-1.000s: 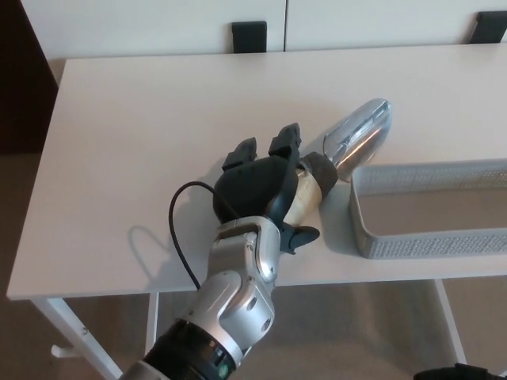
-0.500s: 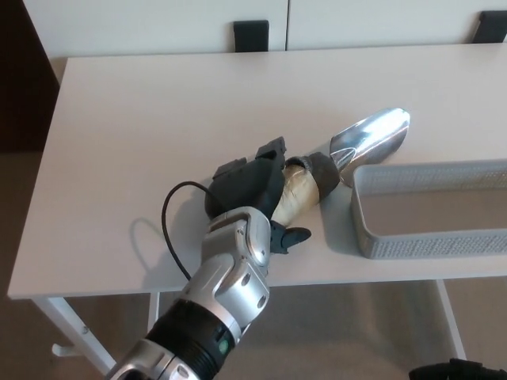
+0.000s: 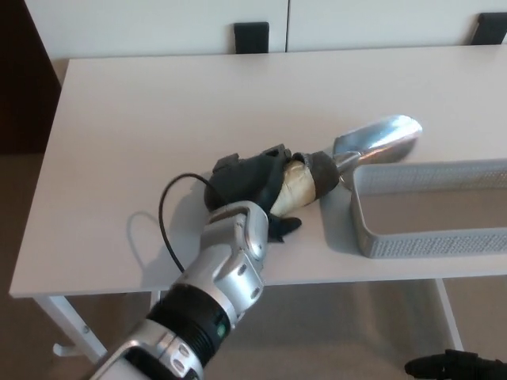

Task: The robot walks towards a desk on which a shovel is kept on the left hand side and a container is kept on the right hand side. The robot picks up the shovel using its left hand and places it in the container.

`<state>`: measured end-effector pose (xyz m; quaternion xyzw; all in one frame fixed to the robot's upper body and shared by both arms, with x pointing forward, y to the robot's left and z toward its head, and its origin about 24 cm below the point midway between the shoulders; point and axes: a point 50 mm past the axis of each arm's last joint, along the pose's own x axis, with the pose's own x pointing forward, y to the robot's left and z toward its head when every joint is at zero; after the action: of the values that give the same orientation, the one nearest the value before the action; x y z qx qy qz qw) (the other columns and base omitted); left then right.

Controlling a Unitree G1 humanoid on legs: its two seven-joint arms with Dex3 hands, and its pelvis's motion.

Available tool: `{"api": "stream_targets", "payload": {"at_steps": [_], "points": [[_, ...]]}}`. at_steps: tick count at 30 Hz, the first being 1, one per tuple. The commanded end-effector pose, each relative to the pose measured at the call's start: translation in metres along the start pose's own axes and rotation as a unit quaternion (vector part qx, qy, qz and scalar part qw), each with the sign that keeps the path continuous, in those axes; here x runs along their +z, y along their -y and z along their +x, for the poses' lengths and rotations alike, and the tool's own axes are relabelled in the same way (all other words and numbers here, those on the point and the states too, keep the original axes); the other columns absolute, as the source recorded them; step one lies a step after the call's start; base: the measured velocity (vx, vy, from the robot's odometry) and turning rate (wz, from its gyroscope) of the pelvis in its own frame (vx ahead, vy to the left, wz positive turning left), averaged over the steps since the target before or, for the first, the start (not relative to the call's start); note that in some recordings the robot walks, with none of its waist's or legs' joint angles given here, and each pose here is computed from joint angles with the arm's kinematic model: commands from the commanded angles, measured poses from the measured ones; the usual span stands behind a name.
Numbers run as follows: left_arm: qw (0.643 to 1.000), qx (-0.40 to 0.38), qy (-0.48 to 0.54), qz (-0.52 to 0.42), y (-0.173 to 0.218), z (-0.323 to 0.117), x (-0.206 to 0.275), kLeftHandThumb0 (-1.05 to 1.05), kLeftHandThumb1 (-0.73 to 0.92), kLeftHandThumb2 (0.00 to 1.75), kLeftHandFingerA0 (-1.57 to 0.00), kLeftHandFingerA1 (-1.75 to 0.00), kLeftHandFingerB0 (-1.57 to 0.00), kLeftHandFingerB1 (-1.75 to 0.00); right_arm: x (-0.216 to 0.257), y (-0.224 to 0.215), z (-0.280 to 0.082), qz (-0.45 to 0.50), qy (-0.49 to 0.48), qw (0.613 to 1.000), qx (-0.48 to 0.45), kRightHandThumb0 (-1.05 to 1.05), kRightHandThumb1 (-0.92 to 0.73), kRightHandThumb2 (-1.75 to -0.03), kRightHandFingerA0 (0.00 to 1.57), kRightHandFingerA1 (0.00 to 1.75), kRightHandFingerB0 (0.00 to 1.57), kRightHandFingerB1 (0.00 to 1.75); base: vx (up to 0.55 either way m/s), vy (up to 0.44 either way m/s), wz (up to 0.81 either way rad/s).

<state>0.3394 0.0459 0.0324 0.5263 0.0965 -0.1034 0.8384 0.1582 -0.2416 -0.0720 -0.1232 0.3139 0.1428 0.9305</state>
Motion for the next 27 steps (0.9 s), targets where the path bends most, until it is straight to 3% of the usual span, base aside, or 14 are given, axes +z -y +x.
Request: {"api": "stream_targets", "payload": {"at_steps": [1,4,10,12,13,14,15,16,18,19,21,25,26,27], "points": [[0.998,-0.061,0.029,0.019,0.017,-0.002,-0.010,-0.28,0.75,0.62,-0.97,-1.02,-0.72,-0.63,0.005,0.005,0.000,-0.012,-0.003,1.000,0.002,-0.20,-0.56,-0.56,0.77,0.60,0.62,0.52,0.00,0.000,0.00],[0.998,-0.050,0.037,-0.017,0.017,-0.003,-0.013,-0.25,0.79,0.65,-0.77,-1.32,-0.58,-0.94,0.006,0.005,0.000,-0.005,-0.002,1.000,0.005,-0.19,-0.57,-0.56,0.76,0.61,0.61,0.53,0.00,0.000,0.00],[0.994,-0.006,0.032,-0.102,0.012,-0.006,-0.018,-0.36,0.87,0.66,-0.71,-1.49,-0.45,-1.34,0.008,0.006,0.002,-0.005,-0.006,1.000,0.004,-0.19,-0.58,-0.56,0.76,0.60,0.61,0.53,0.00,0.000,0.00],[0.991,-0.005,0.036,-0.125,0.009,-0.005,-0.019,-0.30,0.83,0.67,-0.68,-1.55,-0.46,-1.22,0.008,0.007,0.001,-0.006,-0.007,1.000,0.004,-0.19,-0.58,-0.56,0.76,0.60,0.61,0.52,0.00,0.000,0.00],[0.990,0.003,0.041,-0.132,0.006,-0.005,-0.019,-0.30,0.80,0.67,-0.65,-1.46,-0.57,-0.92,0.008,0.007,0.001,-0.007,-0.004,1.000,0.006,-0.18,-0.59,-0.56,0.76,0.61,0.61,0.53,0.00,0.000,0.00],[0.990,0.003,0.041,-0.132,0.006,-0.005,-0.019,-0.30,0.80,0.67,-0.65,-1.46,-0.57,-0.92,0.008,0.007,0.001,-0.006,-0.004,1.000,0.006,-0.18,-0.59,-0.56,0.76,0.61,0.61,0.53,0.00,0.000,0.00],[0.988,0.011,0.038,-0.148,0.003,-0.005,-0.020,-0.30,0.78,0.67,-0.73,-1.46,-0.61,-0.71,0.008,0.006,0.001,-0.004,-0.004,1.000,0.006,-0.17,-0.59,-0.56,0.75,0.61,0.62,0.53,0.00,0.000,0.00],[0.985,0.018,0.033,-0.170,0.000,-0.005,-0.020,-0.29,0.67,1.05,-0.91,-1.08,-0.53,-0.67,0.008,0.006,0.001,-0.007,-0.005,1.000,0.005,-0.18,-0.59,-0.57,0.75,0.61,0.62,0.53,0.00,0.000,0.00],[0.982,0.018,0.025,-0.186,-0.001,-0.005,-0.020,-0.29,0.67,1.05,-0.93,-1.08,-0.48,-0.64,0.007,0.006,0.000,-0.006,-0.007,1.000,0.004,-0.18,-0.59,-0.57,0.76,0.60,0.61,0.53,0.00,0.000,0.00],[0.977,0.017,0.022,-0.213,-0.002,-0.005,-0.020,-0.31,0.86,0.65,-0.90,-1.35,-0.58,-0.72,0.007,0.006,0.000,-0.007,-0.006,1.000,0.004,-0.18,-0.59,-0.56,0.75,0.60,0.61,0.53,0.00,0.000,0.00],[0.966,0.029,0.013,-0.255,-0.006,-0.005,-0.022,-0.31,0.85,0.66,-0.95,-1.31,-0.41,-0.43,0.005,0.006,0.000,-0.005,-0.007,1.000,0.005,-0.18,-0.58,-0.56,0.75,0.60,0.62,0.53,0.00,0.000,0.00],[0.933,0.048,-0.010,-0.357,-0.013,-0.004,-0.026,-0.29,0.84,0.67,-1.06,-1.36,-0.34,-0.38,0.005,0.005,-0.001,-0.009,-0.009,1.000,0.006,-0.19,-0.58,-0.56,0.75,0.60,0.62,0.53,0.00,0.000,0.00],[0.927,0.053,-0.015,-0.372,-0.015,-0.004,-0.027,-0.30,0.84,0.67,-1.03,-1.36,-0.47,-0.43,0.005,0.005,0.000,-0.010,-0.010,1.000,0.005,-0.19,-0.58,-0.56,0.75,0.60,0.62,0.53,0.00,0.000,0.00],[0.925,0.056,-0.014,-0.376,-0.016,-0.004,-0.028,-0.28,0.86,0.65,-1.03,-1.34,-0.68,-0.70,0.006,0.005,0.000,-0.010,-0.010,1.000,0.004,-0.18,-0.58,-0.56,0.75,0.60,0.62,0.53,0.00,0.000,0.00]]}}
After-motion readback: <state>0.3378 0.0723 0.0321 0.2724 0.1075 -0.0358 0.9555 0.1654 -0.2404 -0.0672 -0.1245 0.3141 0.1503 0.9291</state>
